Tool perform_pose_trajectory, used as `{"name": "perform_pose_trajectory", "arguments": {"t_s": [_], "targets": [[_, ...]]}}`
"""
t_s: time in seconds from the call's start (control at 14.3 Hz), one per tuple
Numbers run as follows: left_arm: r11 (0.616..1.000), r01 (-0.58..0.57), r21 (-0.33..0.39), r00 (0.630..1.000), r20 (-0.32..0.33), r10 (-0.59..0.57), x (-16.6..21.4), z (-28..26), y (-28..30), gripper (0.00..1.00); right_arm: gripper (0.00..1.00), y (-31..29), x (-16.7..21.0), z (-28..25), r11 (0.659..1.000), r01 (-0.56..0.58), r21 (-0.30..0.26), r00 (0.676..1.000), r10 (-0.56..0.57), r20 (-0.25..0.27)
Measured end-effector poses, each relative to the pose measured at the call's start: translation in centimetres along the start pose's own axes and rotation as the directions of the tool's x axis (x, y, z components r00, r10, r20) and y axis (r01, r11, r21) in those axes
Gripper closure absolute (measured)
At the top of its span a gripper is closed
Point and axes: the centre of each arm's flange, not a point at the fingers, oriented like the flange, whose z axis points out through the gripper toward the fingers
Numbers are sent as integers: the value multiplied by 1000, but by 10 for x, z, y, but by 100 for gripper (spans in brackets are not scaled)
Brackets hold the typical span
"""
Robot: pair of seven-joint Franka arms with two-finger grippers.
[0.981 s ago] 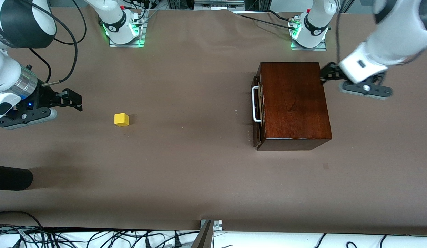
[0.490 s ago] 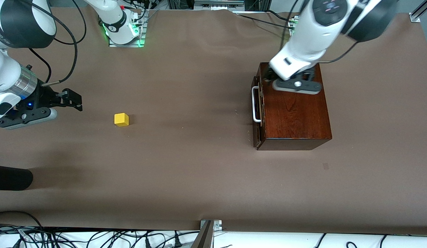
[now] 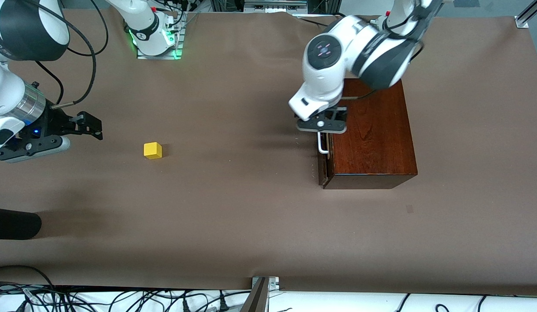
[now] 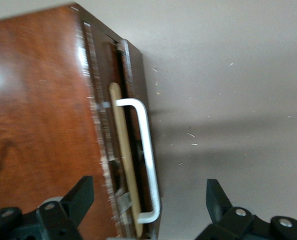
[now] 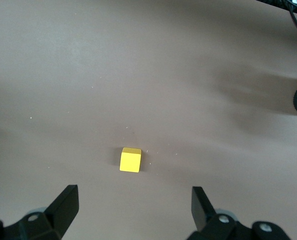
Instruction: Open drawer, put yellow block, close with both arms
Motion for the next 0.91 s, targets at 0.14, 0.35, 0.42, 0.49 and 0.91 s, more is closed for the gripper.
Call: {"name": "perform_pose_trajectory", "arguments": {"t_s": [0.14,0.35,0.42,0.49,0.91], "targets": [[1000,-5,3,1000,16,5,0,18,13,0,0,0,0,0,1000,0,0,1000,0,0],[999,6,45,1000,25,-7,-5,39,27,0,0,0,0,0,1000,0,0,1000,0,0],[998,8,66,1000,22,-10,-8,46,33,0,0,0,0,0,1000,0,0,1000,0,0],[996,11,84,1000,22,-13,-11,54,38,0,0,0,0,0,1000,0,0,1000,0,0],[987,-7,163,1000,30,2,-19,93,56,0,0,0,0,0,1000,-1,4,1000,1,0]]}}
